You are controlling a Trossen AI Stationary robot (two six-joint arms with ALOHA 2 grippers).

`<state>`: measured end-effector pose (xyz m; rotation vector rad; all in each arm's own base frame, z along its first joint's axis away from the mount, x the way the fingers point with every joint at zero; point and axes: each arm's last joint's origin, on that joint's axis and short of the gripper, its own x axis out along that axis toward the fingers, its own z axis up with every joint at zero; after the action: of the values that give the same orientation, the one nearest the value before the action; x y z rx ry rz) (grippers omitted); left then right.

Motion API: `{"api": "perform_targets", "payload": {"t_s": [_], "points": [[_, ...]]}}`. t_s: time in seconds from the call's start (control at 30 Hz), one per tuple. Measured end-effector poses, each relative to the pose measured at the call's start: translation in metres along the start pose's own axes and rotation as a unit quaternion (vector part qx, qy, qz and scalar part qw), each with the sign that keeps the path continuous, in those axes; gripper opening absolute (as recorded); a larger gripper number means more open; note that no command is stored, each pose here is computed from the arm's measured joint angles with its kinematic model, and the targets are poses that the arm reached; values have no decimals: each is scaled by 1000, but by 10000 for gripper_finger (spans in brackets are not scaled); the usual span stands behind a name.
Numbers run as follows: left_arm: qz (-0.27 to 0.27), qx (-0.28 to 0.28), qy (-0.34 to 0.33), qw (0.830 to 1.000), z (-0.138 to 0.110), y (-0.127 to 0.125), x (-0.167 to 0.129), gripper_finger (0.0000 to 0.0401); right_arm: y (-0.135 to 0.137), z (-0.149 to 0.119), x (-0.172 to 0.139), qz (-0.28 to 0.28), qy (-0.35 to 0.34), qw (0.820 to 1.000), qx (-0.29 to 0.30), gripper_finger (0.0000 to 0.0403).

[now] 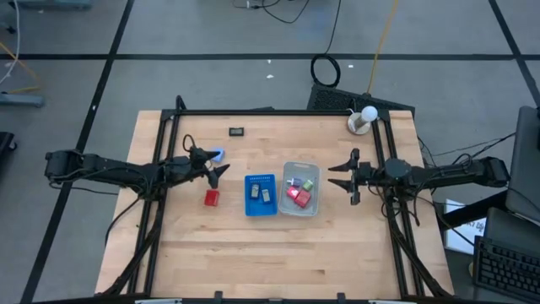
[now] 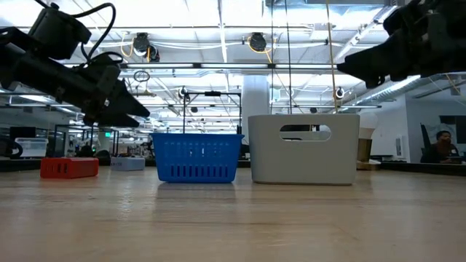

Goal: Pick & Place Office items
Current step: Put the light blue charger adapter into the gray bin

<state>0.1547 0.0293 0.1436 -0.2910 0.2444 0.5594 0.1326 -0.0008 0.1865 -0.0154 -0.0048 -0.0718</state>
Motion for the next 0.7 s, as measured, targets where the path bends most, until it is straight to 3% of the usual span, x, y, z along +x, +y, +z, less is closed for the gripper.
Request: {"api": "perform_targets", "payload": {"t_s": [0.4, 0.57, 0.7], "points": [[4, 18, 12, 1000, -2, 1, 0, 335, 0, 2, -8, 3, -7, 1000, -3, 155], [4, 18, 12, 1000, -2, 1, 0, 335, -1, -8, -12, 2, 0, 1000, 4, 155], [4, 15, 12, 1000, -2, 1, 0, 335, -1, -8, -14, 0, -30, 999, 16, 155]]}}
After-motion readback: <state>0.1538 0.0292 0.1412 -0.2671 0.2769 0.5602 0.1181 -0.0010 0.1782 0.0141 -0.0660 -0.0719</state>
